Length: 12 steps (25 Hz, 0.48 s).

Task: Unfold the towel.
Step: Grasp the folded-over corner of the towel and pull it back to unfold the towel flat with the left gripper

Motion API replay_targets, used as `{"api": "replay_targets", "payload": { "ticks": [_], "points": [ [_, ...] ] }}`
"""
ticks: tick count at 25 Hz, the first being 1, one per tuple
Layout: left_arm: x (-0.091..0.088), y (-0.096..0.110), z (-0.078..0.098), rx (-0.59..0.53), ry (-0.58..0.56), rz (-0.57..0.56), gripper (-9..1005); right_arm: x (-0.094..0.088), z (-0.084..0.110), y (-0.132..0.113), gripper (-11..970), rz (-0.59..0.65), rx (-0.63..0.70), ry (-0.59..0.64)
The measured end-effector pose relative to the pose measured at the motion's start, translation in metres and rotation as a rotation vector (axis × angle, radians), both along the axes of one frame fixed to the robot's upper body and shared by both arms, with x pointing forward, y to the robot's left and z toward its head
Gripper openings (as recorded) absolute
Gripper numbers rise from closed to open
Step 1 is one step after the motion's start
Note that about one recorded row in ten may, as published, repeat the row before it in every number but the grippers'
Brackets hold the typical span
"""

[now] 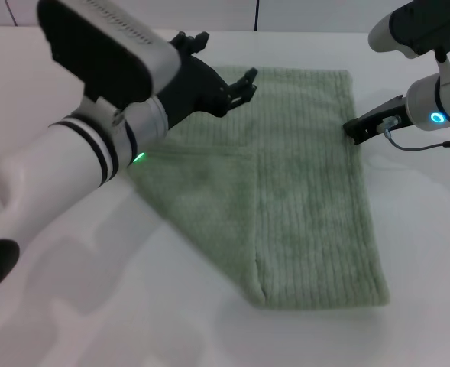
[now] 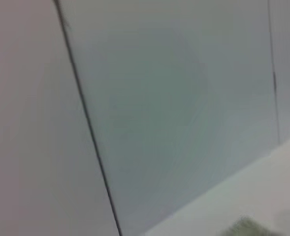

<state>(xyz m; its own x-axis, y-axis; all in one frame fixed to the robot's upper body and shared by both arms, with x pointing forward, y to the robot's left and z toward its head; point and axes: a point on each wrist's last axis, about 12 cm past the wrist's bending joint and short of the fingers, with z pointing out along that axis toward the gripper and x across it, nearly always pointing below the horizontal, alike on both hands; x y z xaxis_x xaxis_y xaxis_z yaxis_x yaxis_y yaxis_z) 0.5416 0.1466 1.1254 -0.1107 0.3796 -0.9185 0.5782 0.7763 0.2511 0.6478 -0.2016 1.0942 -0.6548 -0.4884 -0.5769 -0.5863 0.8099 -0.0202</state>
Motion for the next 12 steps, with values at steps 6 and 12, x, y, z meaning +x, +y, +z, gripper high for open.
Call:
{"api": "replay_targets", "payload": {
  "ticks": [6,12],
  "points": [
    [-0.004,-0.011,0.015,0.152,0.085,-0.019,845,0.001,0.000,-0.001,-1,-0.006,0.001,-0.007],
    [-0.007,-0.016,0.016,0.208,0.137,-0.048,845,0.002,0.000,-0.003,0,-0.017,0.005,-0.018]
  ]
}}
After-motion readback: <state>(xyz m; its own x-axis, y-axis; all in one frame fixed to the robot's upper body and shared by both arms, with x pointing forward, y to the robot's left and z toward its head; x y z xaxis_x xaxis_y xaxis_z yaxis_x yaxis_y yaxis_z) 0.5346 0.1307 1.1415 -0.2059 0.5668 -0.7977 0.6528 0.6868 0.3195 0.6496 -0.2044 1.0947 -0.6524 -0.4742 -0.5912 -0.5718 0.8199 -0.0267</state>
